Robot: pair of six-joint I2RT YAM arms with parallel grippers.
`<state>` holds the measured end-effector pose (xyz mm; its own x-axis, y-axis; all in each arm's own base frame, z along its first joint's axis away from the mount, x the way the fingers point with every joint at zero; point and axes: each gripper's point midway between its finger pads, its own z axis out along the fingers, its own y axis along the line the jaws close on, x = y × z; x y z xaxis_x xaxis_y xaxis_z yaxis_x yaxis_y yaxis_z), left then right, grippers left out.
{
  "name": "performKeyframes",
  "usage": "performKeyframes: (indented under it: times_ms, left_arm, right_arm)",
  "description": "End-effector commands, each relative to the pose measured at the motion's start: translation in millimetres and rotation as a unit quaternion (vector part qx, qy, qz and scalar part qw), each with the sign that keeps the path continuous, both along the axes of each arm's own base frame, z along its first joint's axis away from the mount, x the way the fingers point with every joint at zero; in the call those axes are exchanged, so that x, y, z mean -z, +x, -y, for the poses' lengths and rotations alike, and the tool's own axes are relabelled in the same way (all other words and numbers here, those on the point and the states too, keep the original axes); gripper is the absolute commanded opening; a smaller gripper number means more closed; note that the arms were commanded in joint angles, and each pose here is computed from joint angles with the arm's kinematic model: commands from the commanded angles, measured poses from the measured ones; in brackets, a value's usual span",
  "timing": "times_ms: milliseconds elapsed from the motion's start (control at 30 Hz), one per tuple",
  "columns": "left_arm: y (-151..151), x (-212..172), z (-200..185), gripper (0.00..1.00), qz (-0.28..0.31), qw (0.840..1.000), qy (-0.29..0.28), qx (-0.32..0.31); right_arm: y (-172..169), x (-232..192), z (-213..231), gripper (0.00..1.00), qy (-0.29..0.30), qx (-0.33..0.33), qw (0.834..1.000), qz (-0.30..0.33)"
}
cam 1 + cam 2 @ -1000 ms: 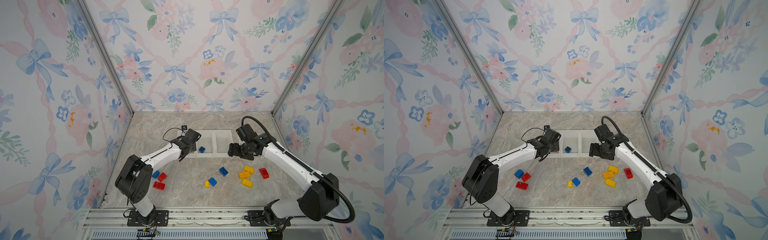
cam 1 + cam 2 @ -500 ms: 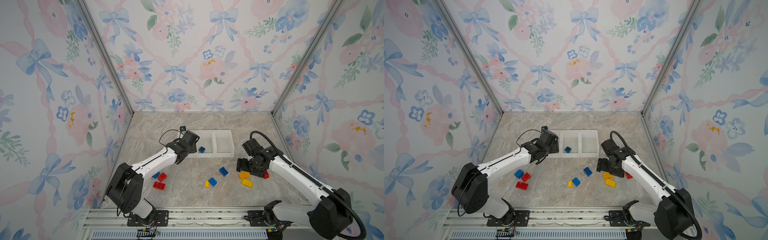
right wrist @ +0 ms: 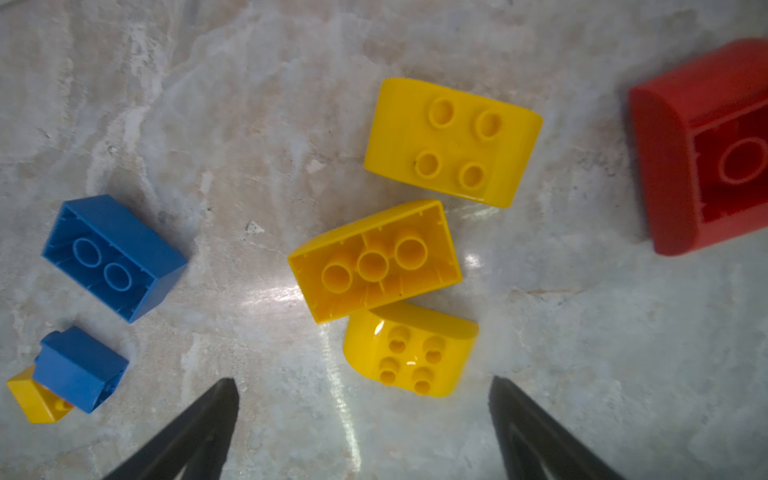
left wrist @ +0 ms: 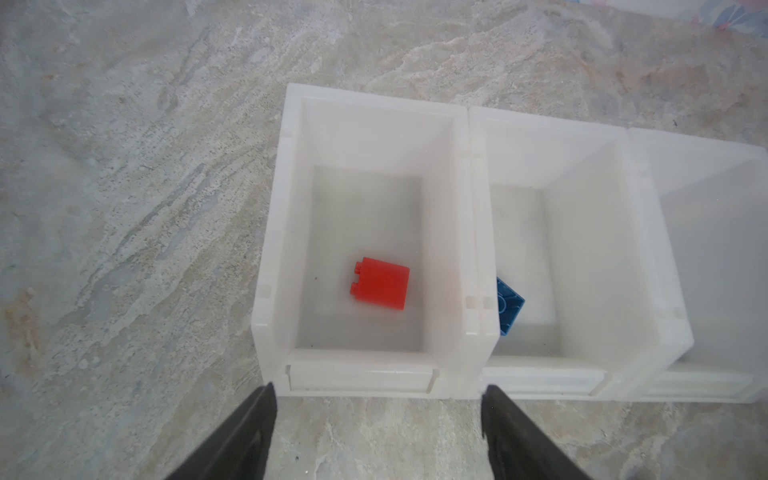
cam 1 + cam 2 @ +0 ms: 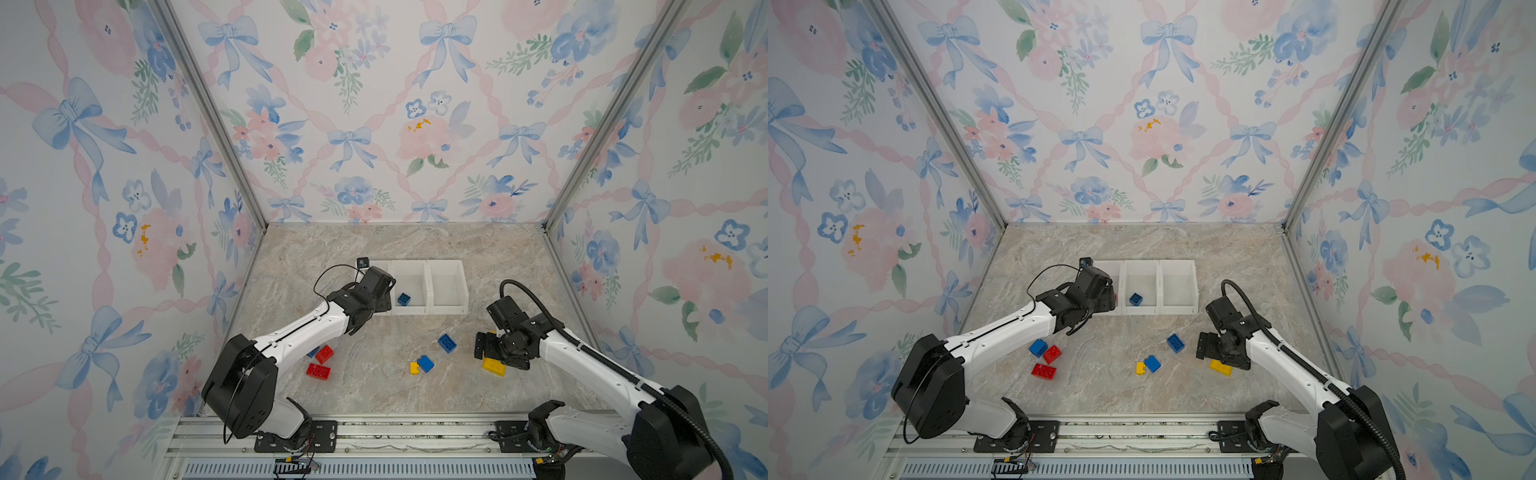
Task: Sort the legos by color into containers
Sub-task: 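Close the right gripper on a yellow brick while the left gripper draws back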
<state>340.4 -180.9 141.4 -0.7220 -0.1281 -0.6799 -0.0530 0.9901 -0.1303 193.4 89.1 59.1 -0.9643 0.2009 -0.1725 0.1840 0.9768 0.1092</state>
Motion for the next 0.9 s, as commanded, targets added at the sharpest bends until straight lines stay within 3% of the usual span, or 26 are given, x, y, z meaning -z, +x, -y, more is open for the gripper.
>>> performKeyframes:
  times_ms: [0,567,767,867]
  left_arm:
    - [-8,-4,-3,0.8,0.004,1.0,-0.007,-0.004]
    - [-24,-5,-12,0.81,0.011,1.0,-0.019,-0.018]
    - [-26,-5,-14,0.81,0.013,0.999,-0.022,-0.02]
    - [-28,-6,-14,0.82,0.015,0.999,-0.024,-0.022]
  right_arm:
    - [11,9,-1,0.97,-0.003,-0.017,1.0,0.019]
    - [4,39,-2,0.97,0.016,-0.029,0.999,-0.012]
    - [-9,38,-4,1.0,0.008,-0.035,0.999,-0.019]
    - [-15,37,-5,0.97,-0.006,-0.042,0.999,-0.02]
